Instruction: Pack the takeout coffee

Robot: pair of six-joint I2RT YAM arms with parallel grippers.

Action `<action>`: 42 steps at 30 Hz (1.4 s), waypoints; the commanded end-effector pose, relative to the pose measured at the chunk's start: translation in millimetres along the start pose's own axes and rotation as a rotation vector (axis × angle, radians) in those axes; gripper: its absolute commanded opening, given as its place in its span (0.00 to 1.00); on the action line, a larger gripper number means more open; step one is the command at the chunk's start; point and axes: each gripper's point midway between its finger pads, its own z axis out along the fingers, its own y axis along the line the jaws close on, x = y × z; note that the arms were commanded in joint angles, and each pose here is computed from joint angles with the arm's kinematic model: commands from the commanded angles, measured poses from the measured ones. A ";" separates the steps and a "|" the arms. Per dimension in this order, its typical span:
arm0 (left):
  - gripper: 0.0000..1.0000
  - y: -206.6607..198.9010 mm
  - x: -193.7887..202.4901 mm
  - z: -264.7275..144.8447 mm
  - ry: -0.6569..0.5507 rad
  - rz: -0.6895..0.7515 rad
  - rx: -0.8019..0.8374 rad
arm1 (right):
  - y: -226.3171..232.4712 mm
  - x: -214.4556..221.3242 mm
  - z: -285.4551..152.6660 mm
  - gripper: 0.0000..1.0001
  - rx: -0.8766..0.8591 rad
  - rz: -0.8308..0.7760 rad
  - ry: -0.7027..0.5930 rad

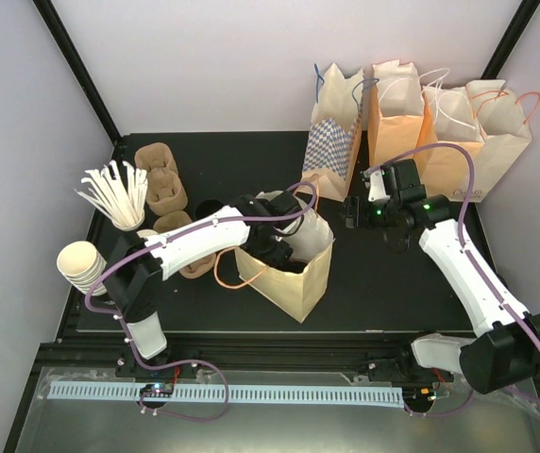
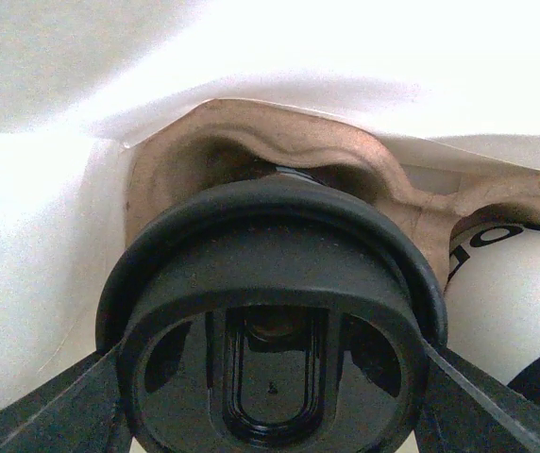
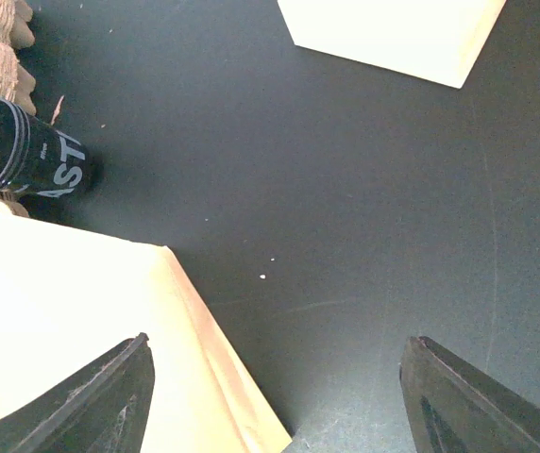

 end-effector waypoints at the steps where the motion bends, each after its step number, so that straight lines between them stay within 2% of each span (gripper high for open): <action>1: 0.79 8.4 35.0 11.5 0.182 0.002 -0.025 | 3.7 0.7 -8.1 0.74 -0.013 -0.020 -0.018; 2: 0.85 7.8 31.0 5.4 0.168 -0.001 -0.023 | 4.1 1.2 -8.9 0.75 -0.015 -0.021 -0.020; 3: 0.97 6.9 27.5 -0.1 0.156 -0.003 -0.020 | 4.5 1.8 -9.3 0.76 -0.018 -0.020 -0.020; 4: 0.98 6.0 24.3 -5.5 0.143 -0.005 -0.015 | 4.9 2.4 -9.7 0.76 -0.021 -0.019 -0.021; 15: 0.99 -6.5 -5.1 -85.7 -0.017 -0.031 0.069 | 14.9 8.7 -11.2 0.78 -0.085 -0.034 -0.005; 21: 0.99 -6.4 3.1 -112.8 -0.012 -0.047 0.090 | 41.1 -4.0 -24.3 0.78 -0.197 -0.108 -0.024; 28: 0.99 -3.7 10.1 -165.4 -0.087 -0.118 0.141 | 71.2 -19.7 -47.5 0.77 -0.271 -0.190 -0.069; 34: 0.99 -5.1 8.9 -228.9 -0.251 -0.171 0.248 | 108.8 -25.5 -70.2 0.77 -0.323 -0.330 -0.120; 39: 0.99 4.4 12.2 -287.8 -0.429 -0.267 0.336 | 124.3 -30.1 -75.4 0.77 -0.304 -0.423 -0.138; 42: 0.99 19.7 24.1 -308.1 -0.496 -0.355 0.352 | 131.9 -30.6 -70.9 0.77 -0.294 -0.457 -0.120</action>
